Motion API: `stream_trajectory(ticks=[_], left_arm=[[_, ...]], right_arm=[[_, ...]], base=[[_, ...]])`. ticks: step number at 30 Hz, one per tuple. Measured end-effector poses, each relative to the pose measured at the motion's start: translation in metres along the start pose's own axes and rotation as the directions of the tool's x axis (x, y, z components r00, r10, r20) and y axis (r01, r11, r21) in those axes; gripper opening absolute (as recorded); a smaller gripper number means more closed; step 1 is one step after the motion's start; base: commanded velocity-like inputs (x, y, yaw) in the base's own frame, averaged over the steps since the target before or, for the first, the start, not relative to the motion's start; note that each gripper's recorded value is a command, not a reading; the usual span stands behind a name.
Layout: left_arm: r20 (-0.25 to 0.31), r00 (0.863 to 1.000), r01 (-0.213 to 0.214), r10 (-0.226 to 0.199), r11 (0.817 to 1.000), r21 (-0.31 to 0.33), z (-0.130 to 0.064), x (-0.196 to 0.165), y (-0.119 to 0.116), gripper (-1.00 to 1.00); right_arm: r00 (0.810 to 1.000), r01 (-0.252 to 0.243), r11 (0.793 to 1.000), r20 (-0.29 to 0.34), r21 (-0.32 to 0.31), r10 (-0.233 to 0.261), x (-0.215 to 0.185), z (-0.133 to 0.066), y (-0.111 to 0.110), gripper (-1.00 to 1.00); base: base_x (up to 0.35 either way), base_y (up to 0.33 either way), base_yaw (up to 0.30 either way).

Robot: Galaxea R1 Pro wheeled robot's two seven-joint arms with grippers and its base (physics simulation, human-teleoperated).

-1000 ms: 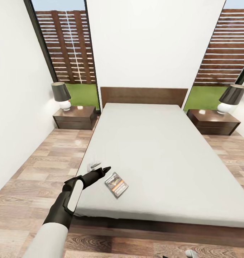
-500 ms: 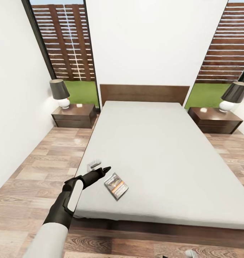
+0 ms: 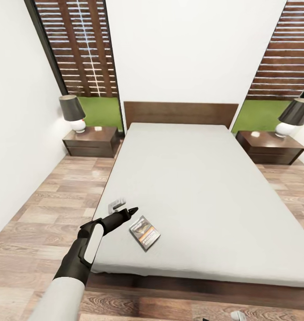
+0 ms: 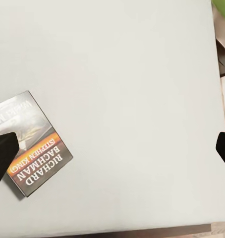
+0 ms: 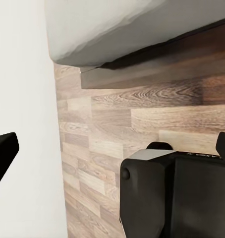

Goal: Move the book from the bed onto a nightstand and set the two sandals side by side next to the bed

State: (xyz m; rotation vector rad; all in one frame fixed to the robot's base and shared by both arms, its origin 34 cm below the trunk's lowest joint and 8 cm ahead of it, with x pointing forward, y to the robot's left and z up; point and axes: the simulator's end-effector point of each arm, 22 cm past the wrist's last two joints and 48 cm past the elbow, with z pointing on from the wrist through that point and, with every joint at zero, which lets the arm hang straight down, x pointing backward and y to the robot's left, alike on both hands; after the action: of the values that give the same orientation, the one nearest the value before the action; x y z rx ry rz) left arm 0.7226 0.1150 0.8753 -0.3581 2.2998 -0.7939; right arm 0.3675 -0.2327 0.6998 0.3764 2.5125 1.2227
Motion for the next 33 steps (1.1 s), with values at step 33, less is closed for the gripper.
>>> stream_trajectory(ticks=[33], left_arm=[[-0.085, 0.995, 0.032, -0.049, 0.980, -0.198, 0.016, 0.053, 0.090, 1.00]], right_arm=[[0.999, -0.037, 0.999, -0.030, 0.020, 0.037, 0.017, 0.001, -0.012, 1.00]], base=[[0.002, 0.000, 0.000]])
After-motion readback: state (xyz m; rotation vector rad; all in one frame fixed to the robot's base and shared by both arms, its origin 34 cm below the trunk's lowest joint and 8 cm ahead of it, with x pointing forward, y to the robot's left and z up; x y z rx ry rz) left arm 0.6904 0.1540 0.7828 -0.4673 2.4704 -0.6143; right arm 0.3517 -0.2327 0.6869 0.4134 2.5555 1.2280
